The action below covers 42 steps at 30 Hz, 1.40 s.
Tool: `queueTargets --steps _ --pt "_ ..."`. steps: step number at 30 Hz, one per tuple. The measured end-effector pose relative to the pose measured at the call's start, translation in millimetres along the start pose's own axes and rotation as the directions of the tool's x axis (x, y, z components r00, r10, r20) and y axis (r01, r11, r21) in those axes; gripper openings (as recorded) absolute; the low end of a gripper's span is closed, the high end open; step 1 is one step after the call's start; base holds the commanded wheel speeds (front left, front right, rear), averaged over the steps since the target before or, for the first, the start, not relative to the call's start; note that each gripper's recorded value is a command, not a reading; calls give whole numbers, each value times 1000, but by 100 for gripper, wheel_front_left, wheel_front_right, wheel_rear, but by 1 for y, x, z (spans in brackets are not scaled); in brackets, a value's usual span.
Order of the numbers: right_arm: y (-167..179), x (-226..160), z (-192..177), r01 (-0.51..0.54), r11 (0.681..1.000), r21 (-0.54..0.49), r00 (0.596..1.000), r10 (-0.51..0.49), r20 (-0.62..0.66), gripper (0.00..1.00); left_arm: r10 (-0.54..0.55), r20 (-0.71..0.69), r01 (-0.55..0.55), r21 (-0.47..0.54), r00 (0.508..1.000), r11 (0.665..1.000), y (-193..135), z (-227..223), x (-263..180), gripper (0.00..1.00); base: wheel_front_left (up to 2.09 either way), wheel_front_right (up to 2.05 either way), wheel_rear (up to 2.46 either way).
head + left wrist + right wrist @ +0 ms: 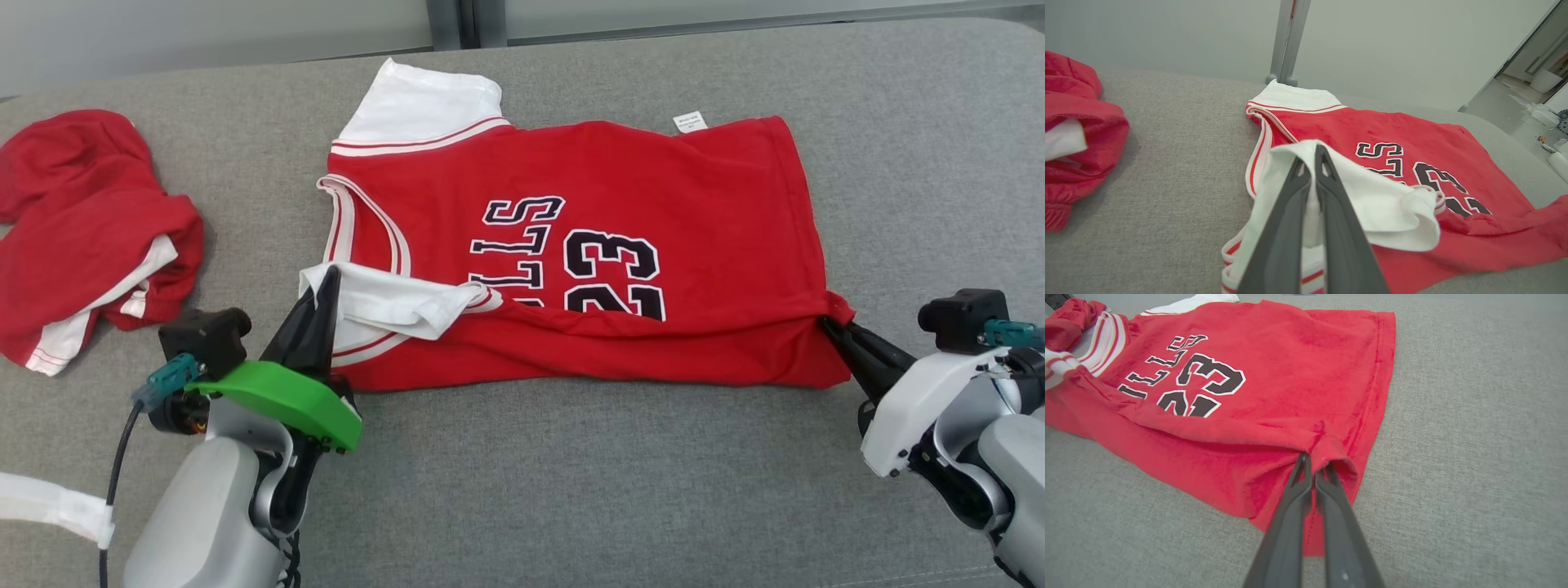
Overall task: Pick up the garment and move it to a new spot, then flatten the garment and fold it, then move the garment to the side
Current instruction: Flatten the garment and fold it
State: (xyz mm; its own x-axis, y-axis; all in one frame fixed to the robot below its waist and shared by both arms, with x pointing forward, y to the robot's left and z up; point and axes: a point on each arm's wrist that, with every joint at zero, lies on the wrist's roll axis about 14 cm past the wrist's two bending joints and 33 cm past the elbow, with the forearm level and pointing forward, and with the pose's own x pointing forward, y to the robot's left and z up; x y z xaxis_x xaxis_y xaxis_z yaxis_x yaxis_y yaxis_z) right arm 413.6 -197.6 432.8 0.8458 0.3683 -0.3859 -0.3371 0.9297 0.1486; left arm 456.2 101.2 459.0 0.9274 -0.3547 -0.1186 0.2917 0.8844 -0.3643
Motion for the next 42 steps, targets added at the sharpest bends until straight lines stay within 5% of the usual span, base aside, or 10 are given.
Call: queueTargets --steps 3,4,5,6,7,19,27,40,41,42 --pt "-4 11 0 15 1000 5 1000 -15 1 0 3 -16 -3 13 1000 1000 3 -4 11 0 0 0 0" --pt "-7 14 0 25 1000 6 1000 -25 5 27 7 -24 -6 18 1000 1000 5 -7 14 0 0 0 0" --pt "-9 16 2 33 999 9 999 -33 17 76 10 -26 -9 25 1000 1000 7 -8 16 24 0 0 0" --pt "-12 19 3 43 999 16 999 -43 31 100 9 -28 -8 36 1000 999 8 -9 18 75 0 0 0" --pt "-13 21 4 52 998 24 998 -53 45 100 8 -22 -7 45 1000 999 8 -9 20 100 0 0 0" --pt "-15 1 -4 118 990 79 980 -129 151 100 63 30 -63 17 998 998 17 -10 -10 100 0 0 0" --pt "-7 0 -17 140 989 39 978 -145 153 100 110 -28 -110 12 994 994 25 -39 -34 100 0 0 0" --pt "-11 8 -54 214 969 122 973 -223 63 100 152 -154 -154 -1 976 988 35 -77 -30 100 0 0 0" --pt "-10 9 -55 214 968 129 973 -223 56 63 150 -173 -153 -2 973 988 34 -82 -30 96 0 0 0" --pt "-9 11 -56 212 968 136 974 -221 53 30 148 -186 -152 -10 971 988 33 -86 -29 63 0 0 0"
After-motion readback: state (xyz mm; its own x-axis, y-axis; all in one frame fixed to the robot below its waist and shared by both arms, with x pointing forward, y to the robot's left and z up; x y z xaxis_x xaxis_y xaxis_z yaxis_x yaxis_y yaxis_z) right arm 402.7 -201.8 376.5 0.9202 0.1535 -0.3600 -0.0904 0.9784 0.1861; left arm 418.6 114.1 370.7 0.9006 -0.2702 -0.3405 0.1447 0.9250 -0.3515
